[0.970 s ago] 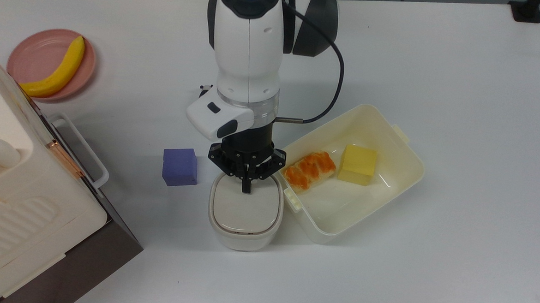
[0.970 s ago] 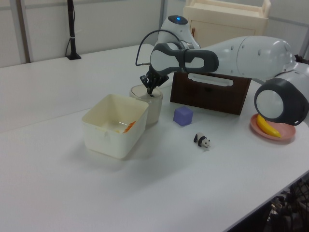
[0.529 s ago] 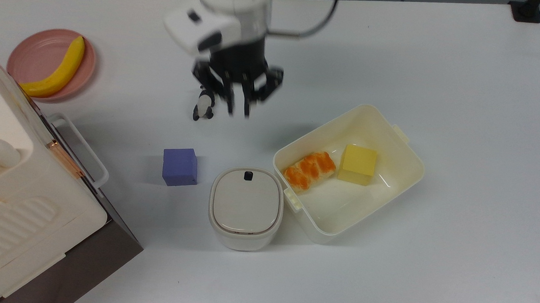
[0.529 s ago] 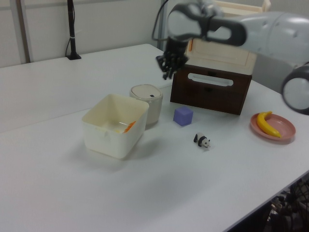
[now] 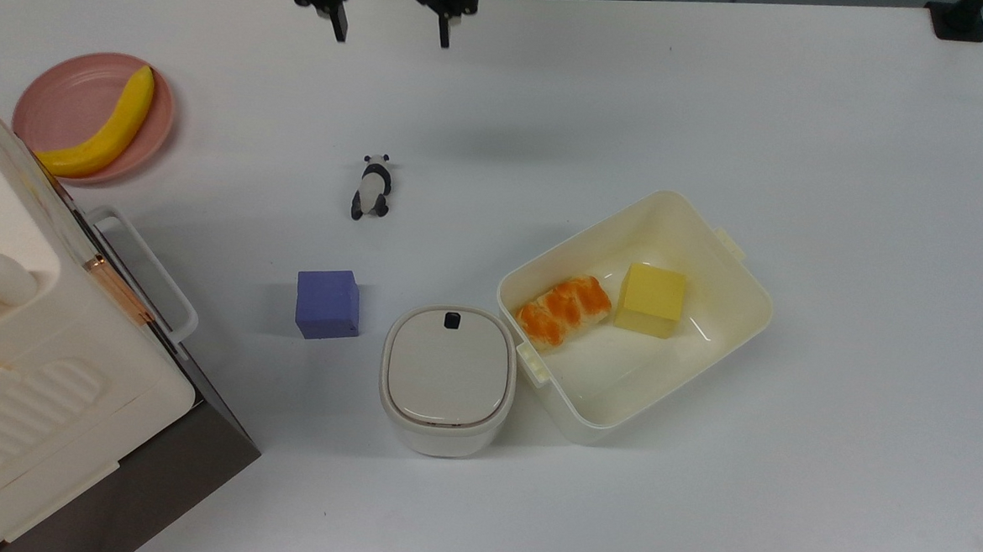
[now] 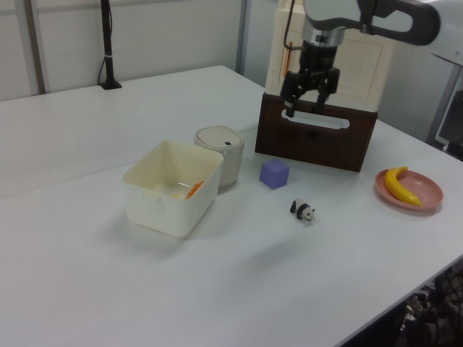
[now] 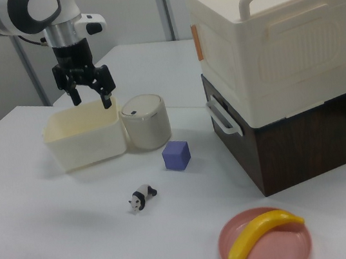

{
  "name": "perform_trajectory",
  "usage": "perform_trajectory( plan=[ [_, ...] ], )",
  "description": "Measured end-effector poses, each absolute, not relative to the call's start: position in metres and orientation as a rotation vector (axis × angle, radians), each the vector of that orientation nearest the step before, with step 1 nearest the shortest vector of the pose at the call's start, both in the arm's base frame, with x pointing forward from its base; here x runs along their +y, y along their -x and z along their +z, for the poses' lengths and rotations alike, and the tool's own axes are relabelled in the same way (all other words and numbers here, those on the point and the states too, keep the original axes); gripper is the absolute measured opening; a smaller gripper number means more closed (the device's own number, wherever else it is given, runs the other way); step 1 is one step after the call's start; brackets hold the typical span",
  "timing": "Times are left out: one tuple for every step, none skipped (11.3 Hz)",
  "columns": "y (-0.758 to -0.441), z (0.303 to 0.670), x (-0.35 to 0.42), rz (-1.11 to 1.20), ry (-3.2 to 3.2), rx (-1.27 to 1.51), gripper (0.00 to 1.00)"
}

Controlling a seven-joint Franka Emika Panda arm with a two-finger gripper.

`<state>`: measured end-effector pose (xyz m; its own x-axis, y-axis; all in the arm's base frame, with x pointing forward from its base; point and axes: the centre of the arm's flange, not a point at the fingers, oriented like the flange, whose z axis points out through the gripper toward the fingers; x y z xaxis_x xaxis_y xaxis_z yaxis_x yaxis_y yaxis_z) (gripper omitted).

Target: Close the trash can

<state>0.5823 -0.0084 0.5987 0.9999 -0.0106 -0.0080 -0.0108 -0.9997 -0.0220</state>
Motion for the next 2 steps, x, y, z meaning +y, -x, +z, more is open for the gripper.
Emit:
perform_trajectory(
  plan=[
    [-0.5797, 0.5973, -0.0120, 0.027, 3.119, 0.022, 1.00],
    [-0.5794, 0.5946, -0.0156, 0.036, 3.119, 0.030, 1.00]
  ],
)
